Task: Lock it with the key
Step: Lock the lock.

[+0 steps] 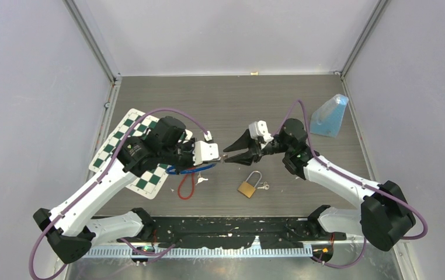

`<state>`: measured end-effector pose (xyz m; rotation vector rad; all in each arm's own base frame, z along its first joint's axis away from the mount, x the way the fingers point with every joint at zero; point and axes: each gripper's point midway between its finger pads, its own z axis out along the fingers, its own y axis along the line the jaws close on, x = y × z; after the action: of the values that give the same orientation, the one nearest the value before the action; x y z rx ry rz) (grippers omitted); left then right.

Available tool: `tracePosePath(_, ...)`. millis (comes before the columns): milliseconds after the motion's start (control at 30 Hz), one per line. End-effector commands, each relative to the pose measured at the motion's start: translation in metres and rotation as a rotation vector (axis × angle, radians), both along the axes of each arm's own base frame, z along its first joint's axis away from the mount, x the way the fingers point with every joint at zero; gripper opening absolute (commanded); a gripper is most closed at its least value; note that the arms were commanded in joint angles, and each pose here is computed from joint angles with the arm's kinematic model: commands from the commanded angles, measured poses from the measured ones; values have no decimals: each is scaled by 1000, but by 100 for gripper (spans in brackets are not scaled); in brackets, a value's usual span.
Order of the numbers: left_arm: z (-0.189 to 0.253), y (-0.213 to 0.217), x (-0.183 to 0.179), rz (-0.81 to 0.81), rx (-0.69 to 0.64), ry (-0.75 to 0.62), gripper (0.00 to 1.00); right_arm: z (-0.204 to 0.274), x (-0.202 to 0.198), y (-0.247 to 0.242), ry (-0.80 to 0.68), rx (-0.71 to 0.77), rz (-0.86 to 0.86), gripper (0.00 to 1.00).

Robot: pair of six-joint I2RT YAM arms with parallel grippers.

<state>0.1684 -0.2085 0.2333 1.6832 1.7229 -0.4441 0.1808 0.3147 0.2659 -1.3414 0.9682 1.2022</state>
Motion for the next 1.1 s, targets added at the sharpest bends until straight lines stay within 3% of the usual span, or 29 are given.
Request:
tracePosePath(0, 34, -7, 11, 4, -89, -102, 0, 29, 2, 6, -62, 57, 2, 36)
tracePosePath(100, 34, -7, 11, 5, -92, -102, 0, 28, 3, 7, -57, 53, -4, 33)
tracePosePath(467, 38, -6, 12, 19, -105, -115, 0, 17, 7, 9, -58, 27, -17, 45)
tracePosePath(600, 39, -7, 11, 18, -109, -116, 0, 16, 9, 10, -53, 23, -19, 38)
tracePosePath(667, 38, -7, 12, 18, -110, -115, 0, 16, 9, 11, -48, 23, -19, 29)
tracePosePath(767, 37, -7, 12, 19, -106, -111, 0, 18, 11, 12, -55, 27, -25, 9)
tracePosePath(1067, 18, 3, -1, -4, -34, -33, 0, 17, 15, -9, -391, 78, -163, 5)
